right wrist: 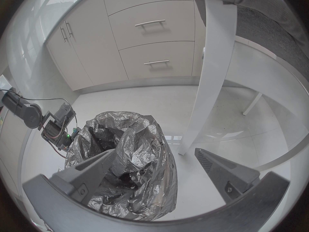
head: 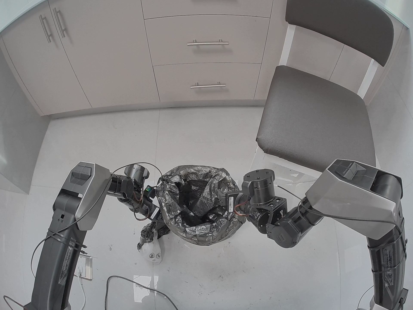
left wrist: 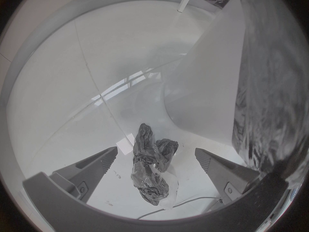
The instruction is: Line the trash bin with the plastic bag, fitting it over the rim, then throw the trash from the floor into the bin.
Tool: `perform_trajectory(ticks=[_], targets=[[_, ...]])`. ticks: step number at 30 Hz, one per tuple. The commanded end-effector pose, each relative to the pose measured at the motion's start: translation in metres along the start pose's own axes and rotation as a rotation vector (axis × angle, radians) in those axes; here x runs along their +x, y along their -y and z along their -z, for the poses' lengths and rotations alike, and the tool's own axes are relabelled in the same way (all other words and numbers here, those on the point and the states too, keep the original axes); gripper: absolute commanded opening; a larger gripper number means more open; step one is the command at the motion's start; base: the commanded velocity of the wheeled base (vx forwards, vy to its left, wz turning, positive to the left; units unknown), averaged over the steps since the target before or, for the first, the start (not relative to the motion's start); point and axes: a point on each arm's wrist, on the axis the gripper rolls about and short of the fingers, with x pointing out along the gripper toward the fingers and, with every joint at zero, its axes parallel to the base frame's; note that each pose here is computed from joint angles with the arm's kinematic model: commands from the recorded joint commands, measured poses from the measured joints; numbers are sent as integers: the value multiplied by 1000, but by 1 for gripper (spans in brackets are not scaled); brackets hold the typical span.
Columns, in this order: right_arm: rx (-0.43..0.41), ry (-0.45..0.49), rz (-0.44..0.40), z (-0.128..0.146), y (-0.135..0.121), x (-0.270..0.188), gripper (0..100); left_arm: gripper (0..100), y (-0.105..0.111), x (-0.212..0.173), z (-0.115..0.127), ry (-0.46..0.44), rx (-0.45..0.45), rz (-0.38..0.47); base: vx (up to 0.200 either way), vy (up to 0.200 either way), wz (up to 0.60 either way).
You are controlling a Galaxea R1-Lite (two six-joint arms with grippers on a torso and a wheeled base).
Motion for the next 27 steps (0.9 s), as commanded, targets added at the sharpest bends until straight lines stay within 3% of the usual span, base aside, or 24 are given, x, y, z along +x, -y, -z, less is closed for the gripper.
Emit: perform_trajectory(ticks=[1, 12, 19, 27], targets=[[-2, -4, 1, 2, 0, 0, 100, 100, 1, 10, 8, -27, -5, 11, 0, 0, 0], [-3, -14, 5, 6, 2, 3, 100, 100, 7, 26, 20, -73, -11, 34, 0, 0, 0], [-3, -15, 7, 7, 3, 4, 100, 100, 12, 40, 40, -179, -34, 69, 0, 0, 0], [-5, -21, 7, 10, 3, 5, 100, 100, 14, 48, 49, -213, -43, 81, 0, 0, 0]])
